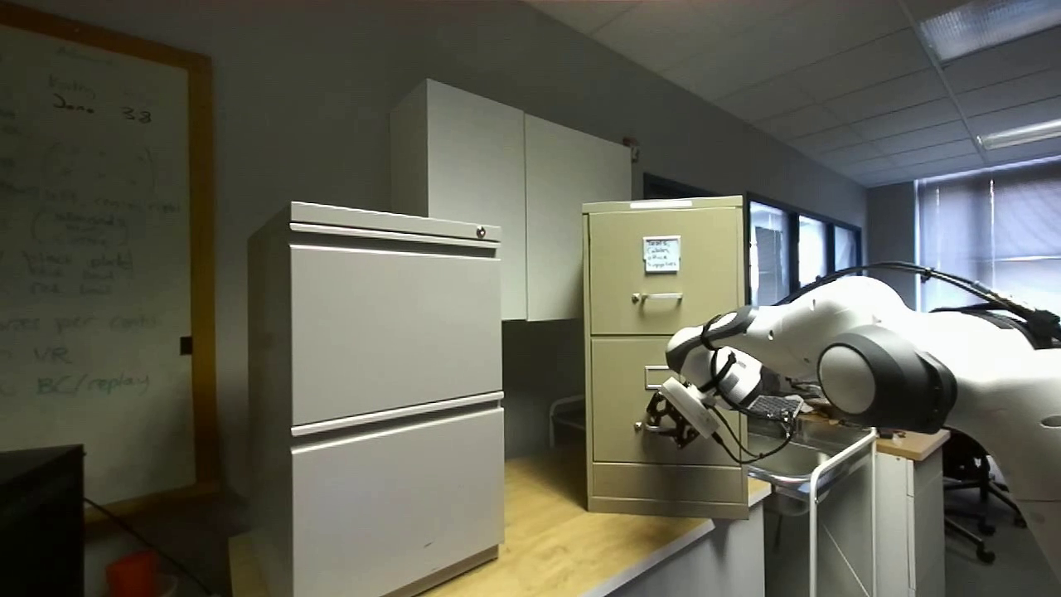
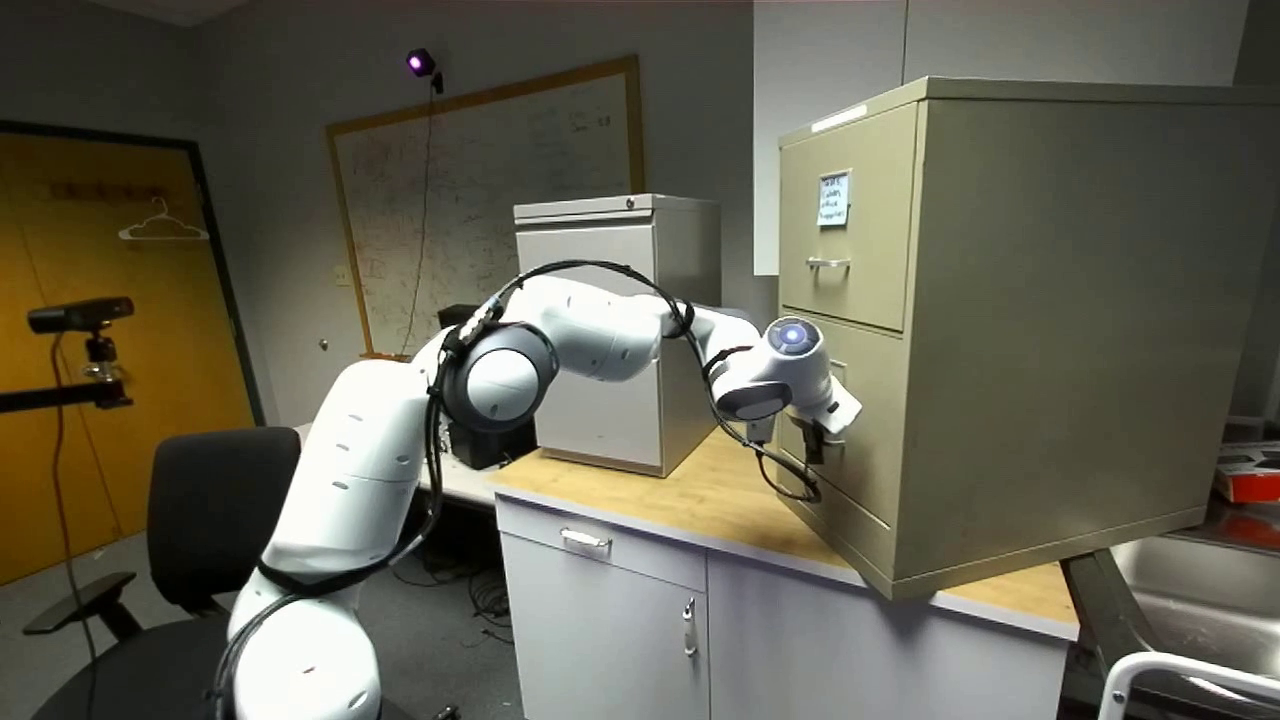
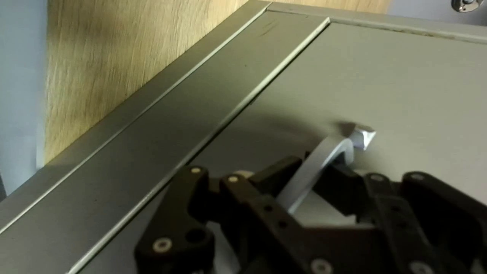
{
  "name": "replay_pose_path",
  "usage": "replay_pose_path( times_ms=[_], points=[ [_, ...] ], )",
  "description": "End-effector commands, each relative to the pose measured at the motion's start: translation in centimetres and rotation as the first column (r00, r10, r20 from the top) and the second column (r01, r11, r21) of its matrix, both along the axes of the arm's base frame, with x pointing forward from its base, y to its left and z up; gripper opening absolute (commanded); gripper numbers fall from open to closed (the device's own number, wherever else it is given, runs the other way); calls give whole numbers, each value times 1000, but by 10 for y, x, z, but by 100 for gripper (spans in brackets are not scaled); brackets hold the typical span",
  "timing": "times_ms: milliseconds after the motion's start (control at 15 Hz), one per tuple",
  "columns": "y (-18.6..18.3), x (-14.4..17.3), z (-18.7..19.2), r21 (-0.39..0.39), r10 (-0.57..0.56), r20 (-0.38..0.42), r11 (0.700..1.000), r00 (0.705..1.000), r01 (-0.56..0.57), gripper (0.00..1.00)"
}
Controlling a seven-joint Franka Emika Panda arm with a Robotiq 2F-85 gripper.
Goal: Open the bottom drawer of the cabinet to the right.
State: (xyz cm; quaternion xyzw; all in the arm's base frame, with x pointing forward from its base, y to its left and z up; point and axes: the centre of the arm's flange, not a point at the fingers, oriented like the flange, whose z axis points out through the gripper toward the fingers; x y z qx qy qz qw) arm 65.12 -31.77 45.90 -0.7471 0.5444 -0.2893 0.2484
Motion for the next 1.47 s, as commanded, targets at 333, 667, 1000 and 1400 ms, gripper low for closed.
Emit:
replay_pose_path(
  times_ms=[333, 667, 1000, 1400],
  points=[
    [71, -59, 6, -41, 133, -41, 990, 990, -135, 2],
    [101, -86, -1, -44, 139, -46, 989, 989, -141, 3],
    [138, -115, -6, -50, 140, -52, 989, 989, -143, 3],
    [179, -147, -11, -57, 141, -55, 988, 989, -144, 3]
  ],
)
